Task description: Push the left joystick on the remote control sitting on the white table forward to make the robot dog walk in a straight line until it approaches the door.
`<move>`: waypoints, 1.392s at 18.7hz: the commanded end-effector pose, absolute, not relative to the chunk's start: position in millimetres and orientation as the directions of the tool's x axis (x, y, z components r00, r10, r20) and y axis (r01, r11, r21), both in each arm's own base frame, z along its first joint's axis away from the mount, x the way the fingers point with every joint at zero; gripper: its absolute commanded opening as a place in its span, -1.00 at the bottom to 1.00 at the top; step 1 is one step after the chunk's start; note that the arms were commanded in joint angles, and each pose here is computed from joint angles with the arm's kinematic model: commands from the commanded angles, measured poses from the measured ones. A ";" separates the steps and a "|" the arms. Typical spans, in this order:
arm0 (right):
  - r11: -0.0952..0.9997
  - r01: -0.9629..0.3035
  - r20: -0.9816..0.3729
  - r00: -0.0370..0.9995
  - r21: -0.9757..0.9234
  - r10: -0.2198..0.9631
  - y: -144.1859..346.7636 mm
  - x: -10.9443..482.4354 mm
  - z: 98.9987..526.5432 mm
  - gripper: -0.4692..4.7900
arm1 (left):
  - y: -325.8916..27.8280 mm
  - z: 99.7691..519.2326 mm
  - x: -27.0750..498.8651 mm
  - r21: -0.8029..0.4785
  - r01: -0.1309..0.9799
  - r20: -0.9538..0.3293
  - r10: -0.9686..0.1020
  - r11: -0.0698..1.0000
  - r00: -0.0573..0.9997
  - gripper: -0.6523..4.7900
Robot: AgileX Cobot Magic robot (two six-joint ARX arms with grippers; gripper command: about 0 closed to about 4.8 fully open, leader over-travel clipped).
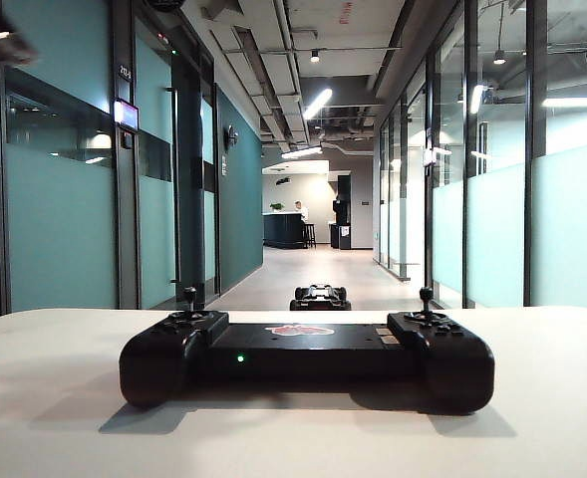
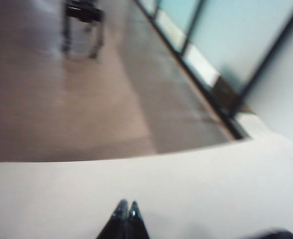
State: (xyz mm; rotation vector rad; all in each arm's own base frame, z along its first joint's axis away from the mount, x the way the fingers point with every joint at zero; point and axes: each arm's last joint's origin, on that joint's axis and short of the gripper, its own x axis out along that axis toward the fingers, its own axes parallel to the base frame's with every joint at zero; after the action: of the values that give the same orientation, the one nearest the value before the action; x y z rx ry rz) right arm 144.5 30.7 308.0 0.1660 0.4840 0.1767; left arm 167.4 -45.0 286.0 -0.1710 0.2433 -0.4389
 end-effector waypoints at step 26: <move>0.923 -0.239 -0.838 0.395 0.302 0.377 121.1 184.6 265.1 -0.84 | -78.7 274.4 192.6 -0.369 0.526 -0.497 -0.641 0.766 0.584 -0.78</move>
State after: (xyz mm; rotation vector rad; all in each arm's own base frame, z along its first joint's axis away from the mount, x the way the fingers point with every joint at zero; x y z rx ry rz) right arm 185.9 119.5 263.2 0.1468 1.0814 0.3874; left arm 190.6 -77.5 268.1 -0.1906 0.6663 -0.6787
